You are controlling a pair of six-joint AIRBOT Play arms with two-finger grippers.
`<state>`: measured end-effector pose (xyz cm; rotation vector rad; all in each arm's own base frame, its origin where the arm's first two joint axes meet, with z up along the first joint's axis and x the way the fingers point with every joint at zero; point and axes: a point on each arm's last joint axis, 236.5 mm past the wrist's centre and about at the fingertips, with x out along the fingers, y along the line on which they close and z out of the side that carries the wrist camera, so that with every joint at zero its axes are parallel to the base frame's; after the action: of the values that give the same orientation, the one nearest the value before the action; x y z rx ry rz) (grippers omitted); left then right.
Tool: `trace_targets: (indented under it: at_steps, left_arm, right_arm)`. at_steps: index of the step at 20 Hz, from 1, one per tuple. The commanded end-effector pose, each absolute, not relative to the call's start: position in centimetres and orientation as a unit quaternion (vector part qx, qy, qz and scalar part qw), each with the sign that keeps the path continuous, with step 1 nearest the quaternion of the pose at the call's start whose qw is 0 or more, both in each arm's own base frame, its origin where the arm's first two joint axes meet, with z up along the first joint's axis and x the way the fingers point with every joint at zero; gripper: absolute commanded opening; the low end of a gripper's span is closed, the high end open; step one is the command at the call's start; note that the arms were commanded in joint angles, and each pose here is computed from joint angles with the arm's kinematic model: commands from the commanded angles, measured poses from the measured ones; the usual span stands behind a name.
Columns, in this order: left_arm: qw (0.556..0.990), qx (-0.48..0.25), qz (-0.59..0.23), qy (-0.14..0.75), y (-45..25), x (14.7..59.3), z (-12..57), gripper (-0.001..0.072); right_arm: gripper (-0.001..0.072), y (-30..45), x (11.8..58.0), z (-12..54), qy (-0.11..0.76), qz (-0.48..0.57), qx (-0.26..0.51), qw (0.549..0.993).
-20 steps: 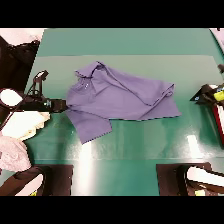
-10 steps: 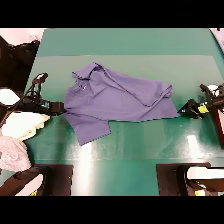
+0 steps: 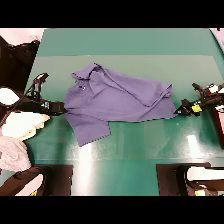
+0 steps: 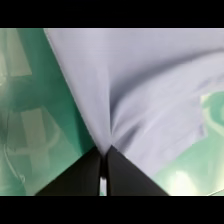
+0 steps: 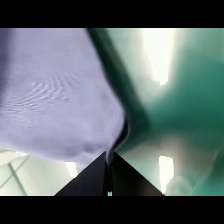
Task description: Fold the shirts.
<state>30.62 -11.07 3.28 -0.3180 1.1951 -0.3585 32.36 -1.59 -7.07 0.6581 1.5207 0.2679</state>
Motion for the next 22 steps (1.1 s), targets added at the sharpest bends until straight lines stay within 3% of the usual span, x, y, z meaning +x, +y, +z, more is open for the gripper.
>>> trace_targets:
  at_steps: [1,5,7,10,13,17,22]
  left_arm:
    - [0.821,-0.149,-0.182,0.519,-11.6,32.5,7.1,0.0024]
    - [0.903,-0.115,-0.211,0.357,-11.7,36.7,22.6,0.0024]
    - [0.941,-0.088,-0.225,0.238,-11.7,36.3,33.5,0.0024]
    - [0.969,-0.04,-0.235,0.057,-11.3,31.1,48.3,0.0024]
    - [0.968,-0.011,-0.234,-0.088,-10.8,23.5,58.2,0.0024]
    - [0.956,-0.009,-0.234,-0.175,-10.4,17.0,62.3,0.0024]
    - [0.952,-0.016,-0.259,-0.162,-11.4,16.6,61.7,0.0023]
  right_arm:
    - [0.0016,-0.5,35.2,-2.0,0.608,0.14,0.299,0.722]
    - [0.0016,0.8,41.7,16.5,0.382,0.195,0.292,0.855]
    - [0.0016,1.2,42.0,27.3,0.252,0.208,0.26,0.909]
    - [0.0016,2.1,37.6,41.7,0.084,0.2,0.164,0.962]
    - [0.0016,3.5,30.4,51.7,-0.047,0.176,0.086,0.98]
    - [0.0015,3.2,23.8,56.5,-0.104,0.087,0.019,0.991]
    - [0.0014,-2.4,23.2,54.2,-0.026,-0.056,0.053,0.997]
